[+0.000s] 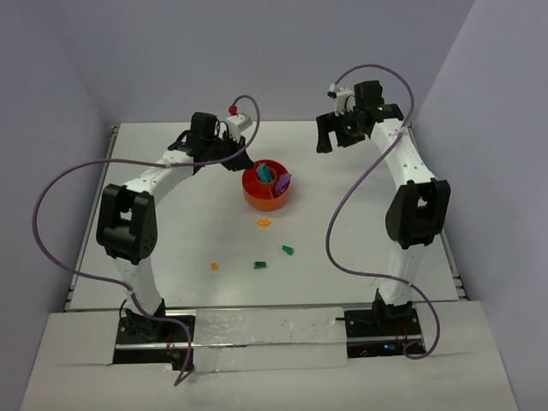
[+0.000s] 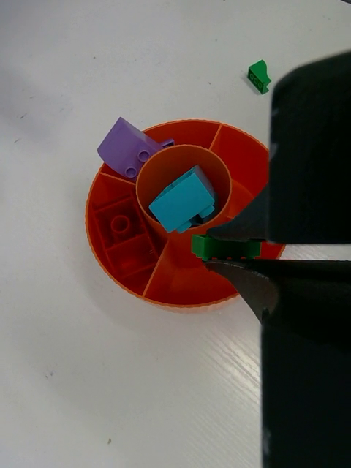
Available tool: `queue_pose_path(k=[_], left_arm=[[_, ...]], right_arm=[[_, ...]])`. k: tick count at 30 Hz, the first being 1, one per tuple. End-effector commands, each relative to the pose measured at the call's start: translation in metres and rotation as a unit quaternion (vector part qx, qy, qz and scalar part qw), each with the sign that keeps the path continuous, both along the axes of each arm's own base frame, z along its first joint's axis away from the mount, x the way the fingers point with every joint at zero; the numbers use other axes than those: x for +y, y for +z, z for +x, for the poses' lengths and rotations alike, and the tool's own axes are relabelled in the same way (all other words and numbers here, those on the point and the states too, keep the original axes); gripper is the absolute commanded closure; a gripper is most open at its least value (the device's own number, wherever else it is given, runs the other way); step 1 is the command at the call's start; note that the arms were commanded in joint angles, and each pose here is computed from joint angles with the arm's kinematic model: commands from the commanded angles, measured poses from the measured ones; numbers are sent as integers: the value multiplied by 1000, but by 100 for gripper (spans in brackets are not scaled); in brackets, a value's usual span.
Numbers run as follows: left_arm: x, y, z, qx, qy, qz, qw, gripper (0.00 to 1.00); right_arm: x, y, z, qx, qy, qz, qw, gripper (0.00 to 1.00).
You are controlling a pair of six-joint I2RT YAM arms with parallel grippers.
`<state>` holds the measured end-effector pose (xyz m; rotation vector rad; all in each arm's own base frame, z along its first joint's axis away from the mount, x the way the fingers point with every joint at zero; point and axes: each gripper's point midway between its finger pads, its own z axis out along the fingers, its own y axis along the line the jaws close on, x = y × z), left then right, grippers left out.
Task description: Sort the legos into containers by color
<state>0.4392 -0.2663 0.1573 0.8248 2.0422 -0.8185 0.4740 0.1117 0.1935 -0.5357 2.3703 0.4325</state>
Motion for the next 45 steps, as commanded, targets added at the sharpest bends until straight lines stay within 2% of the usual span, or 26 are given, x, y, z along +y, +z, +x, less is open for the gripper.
queue_pose_path(k=[1,4,6,9,13,16,20,23,24,26,27,30,35,45], left_arm=[[-8,10,16,-39,1,4,999,90],[-7,6,16,-36,3,10,999,81],[-6,6,16,-39,8,14,999,63],[-3,12,19,-55,17,17,998,51],[-1,26,19,-76,17,15,997,45],[3,46,10,-102,2,5,995,45],[7,78,-25,-157,-63,-28,985,43],[2,82,-70,-176,-163,-6,971,40],[-1,85,-80,-203,-207,11,957,40],[-4,77,-100,-206,-260,38,943,40],[-8,68,-118,-187,-289,48,938,40],[-23,48,-152,-199,-360,85,908,40],[-50,15,-196,-191,-434,110,874,41],[-81,-64,-218,-164,-503,154,834,45]], right_arm=[[-6,39,-4,-50,0,1,999,0],[-6,39,-5,-49,0,1,999,0],[-6,39,-5,-49,0,1,999,0],[-5,38,-6,-49,1,2,999,0],[-5,39,-6,-49,2,4,999,0],[-4,40,-7,-49,3,5,999,0],[-8,38,-12,-45,0,8,999,0],[-16,36,-14,-37,-12,18,999,0],[-19,36,-15,-35,-15,20,999,0],[-23,35,-17,-31,-18,24,999,0],[-26,33,-18,-27,-21,26,999,0],[-31,32,-25,-19,-22,31,999,0],[-37,29,-37,-18,-18,29,999,0],[-65,35,-49,-32,-46,34,998,0]])
